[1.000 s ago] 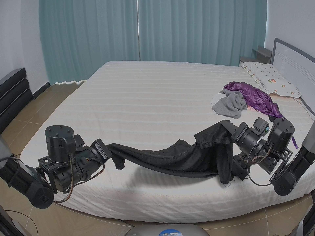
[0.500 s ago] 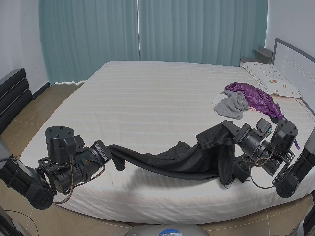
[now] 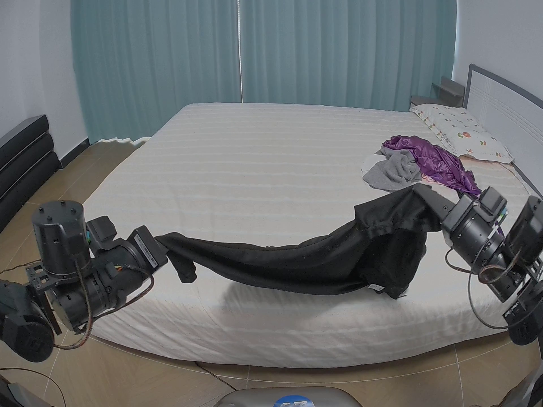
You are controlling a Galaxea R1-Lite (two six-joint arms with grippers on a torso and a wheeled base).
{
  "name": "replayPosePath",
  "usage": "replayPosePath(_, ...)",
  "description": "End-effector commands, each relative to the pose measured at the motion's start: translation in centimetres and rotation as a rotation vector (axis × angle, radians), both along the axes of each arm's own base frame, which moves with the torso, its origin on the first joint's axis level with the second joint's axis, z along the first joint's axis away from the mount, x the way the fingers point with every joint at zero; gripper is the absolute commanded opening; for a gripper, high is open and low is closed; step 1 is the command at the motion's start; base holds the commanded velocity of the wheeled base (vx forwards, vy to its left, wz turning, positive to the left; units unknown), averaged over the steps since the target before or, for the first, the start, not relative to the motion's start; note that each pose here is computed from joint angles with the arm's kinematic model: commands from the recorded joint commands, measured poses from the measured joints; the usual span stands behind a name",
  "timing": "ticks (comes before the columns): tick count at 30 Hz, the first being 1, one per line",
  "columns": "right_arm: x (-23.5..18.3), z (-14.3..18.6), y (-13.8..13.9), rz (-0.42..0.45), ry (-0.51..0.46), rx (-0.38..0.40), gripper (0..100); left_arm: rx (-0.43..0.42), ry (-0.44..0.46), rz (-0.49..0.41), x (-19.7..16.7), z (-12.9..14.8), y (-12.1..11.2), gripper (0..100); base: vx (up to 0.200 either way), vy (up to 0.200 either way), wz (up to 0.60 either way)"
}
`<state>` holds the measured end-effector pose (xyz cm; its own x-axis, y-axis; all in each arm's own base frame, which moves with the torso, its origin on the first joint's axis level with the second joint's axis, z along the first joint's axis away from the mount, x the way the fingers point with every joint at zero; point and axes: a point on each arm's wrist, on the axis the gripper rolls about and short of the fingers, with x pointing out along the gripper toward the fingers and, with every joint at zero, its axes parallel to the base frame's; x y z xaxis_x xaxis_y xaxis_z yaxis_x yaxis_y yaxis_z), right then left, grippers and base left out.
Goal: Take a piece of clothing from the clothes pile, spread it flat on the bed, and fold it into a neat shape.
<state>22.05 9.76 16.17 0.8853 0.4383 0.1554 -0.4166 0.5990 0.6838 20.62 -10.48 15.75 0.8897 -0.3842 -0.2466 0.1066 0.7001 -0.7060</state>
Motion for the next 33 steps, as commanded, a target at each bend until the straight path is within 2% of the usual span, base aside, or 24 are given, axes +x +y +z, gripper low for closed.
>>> replayPosePath(1, -3.5, 4.6, -1.6, -0.002, -0.150, 0.042, 0, -0.041, -0.149, 0.041, -2.0, 4.9, 1.3, 0, 0.000, 0.000, 0.00)
replayPosePath(3, -4.1, 6.8, -2.0, -0.020, -0.191, 0.016, 0, -0.034, -0.179, 0.079, -1.5, 6.8, 1.3, 0, 0.000, 0.000, 0.00)
replayPosePath(6, -3.8, 8.4, -2.0, -0.048, -0.192, -0.052, 0, 0.002, -0.191, 0.076, -0.8, 8.5, 0.9, 0, 0.000, 0.000, 0.00)
replayPosePath(9, -2.6, 10.8, -2.4, -0.101, -0.221, -0.057, 0, 0.026, -0.164, 0.073, 1.3, 9.4, 0.0, 0, 0.000, 0.000, 0.00)
replayPosePath(11, -1.1, 11.4, -2.2, -0.129, -0.201, -0.065, 0, 0.033, -0.154, 0.087, 3.2, 9.7, -0.7, 0, 0.000, 0.000, 0.00)
replayPosePath(14, 1.8, 11.2, -2.0, -0.199, -0.157, -0.097, 0, 0.047, -0.130, 0.102, 6.0, 9.1, -1.5, 0, 0.000, 0.000, 0.00)
replayPosePath(19, 6.6, 9.3, -1.9, -0.258, -0.103, -0.158, 0, 0.069, -0.089, 0.118, 9.8, 7.4, -2.7, 0, 0.000, 0.000, 0.00)
replayPosePath(25, 10.8, 7.9, -0.9, -0.259, -0.074, -0.174, 0, 0.083, -0.065, 0.139, 13.2, 5.9, -3.1, 0, 0.200, 0.000, 0.00)
replayPosePath(33, 15.5, 5.7, 0.0, -0.270, -0.057, -0.184, 0, 0.098, -0.037, 0.183, 17.3, 3.7, -2.5, 0, 0.200, 0.000, 0.00)
